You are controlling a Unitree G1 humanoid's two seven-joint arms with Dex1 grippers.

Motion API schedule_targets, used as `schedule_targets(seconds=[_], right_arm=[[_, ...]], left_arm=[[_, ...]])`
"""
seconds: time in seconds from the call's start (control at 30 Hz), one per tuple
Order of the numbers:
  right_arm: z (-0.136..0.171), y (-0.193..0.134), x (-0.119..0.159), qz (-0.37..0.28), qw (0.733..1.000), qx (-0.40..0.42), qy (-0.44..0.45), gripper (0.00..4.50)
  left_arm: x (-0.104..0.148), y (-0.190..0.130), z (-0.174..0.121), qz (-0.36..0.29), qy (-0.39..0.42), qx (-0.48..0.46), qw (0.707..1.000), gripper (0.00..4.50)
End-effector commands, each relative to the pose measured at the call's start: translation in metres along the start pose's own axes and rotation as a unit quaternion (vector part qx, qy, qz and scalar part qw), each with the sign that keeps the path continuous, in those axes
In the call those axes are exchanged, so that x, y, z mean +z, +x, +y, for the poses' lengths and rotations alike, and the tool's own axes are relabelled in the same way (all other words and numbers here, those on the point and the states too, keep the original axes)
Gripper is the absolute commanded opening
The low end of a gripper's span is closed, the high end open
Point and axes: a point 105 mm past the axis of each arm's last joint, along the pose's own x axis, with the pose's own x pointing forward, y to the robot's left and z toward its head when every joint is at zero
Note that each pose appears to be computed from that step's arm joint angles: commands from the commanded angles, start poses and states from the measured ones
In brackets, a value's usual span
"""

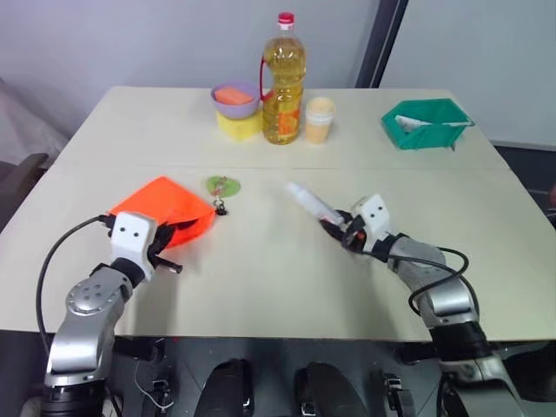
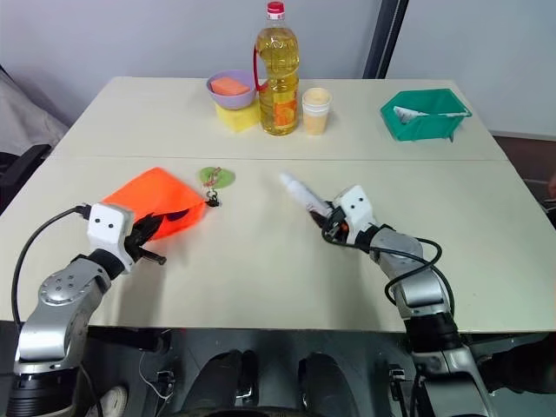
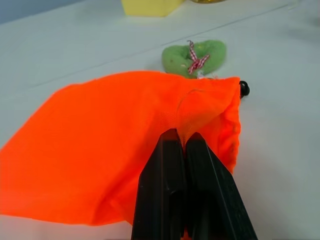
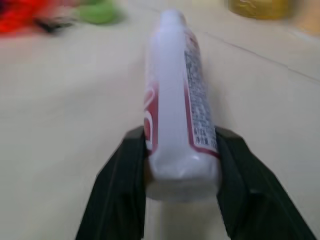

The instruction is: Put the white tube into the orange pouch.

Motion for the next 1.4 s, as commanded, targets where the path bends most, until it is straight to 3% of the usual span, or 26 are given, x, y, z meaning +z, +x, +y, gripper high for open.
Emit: schedule_targets(seconds=[0.03, 0.27, 0.93, 1.4], right_arm=[[0.042, 0.012, 0.03, -0.037, 0.996, 0.084, -0.022, 1.61], [0.078, 0.043, 0.018, 0.007, 0.993, 0.117, -0.023, 1.61], [0.102, 0.092, 0.04, -0.026, 0.986, 0.153, 0.057, 1.61], [0.109, 0.114, 0.05, -0.032, 0.983, 0.143, 0.109, 1.61]], left_arm=[[0.015, -0.005, 0.006, -0.032, 0.004, -0.002, 0.999, 0.0], [0.019, -0.008, 0.007, -0.042, -0.008, -0.007, 0.999, 0.0], [0.022, -0.011, -0.013, -0.041, -0.017, -0.045, 0.998, 0.0], [0.037, -0.018, -0.069, -0.045, -0.066, -0.187, 0.979, 0.0]])
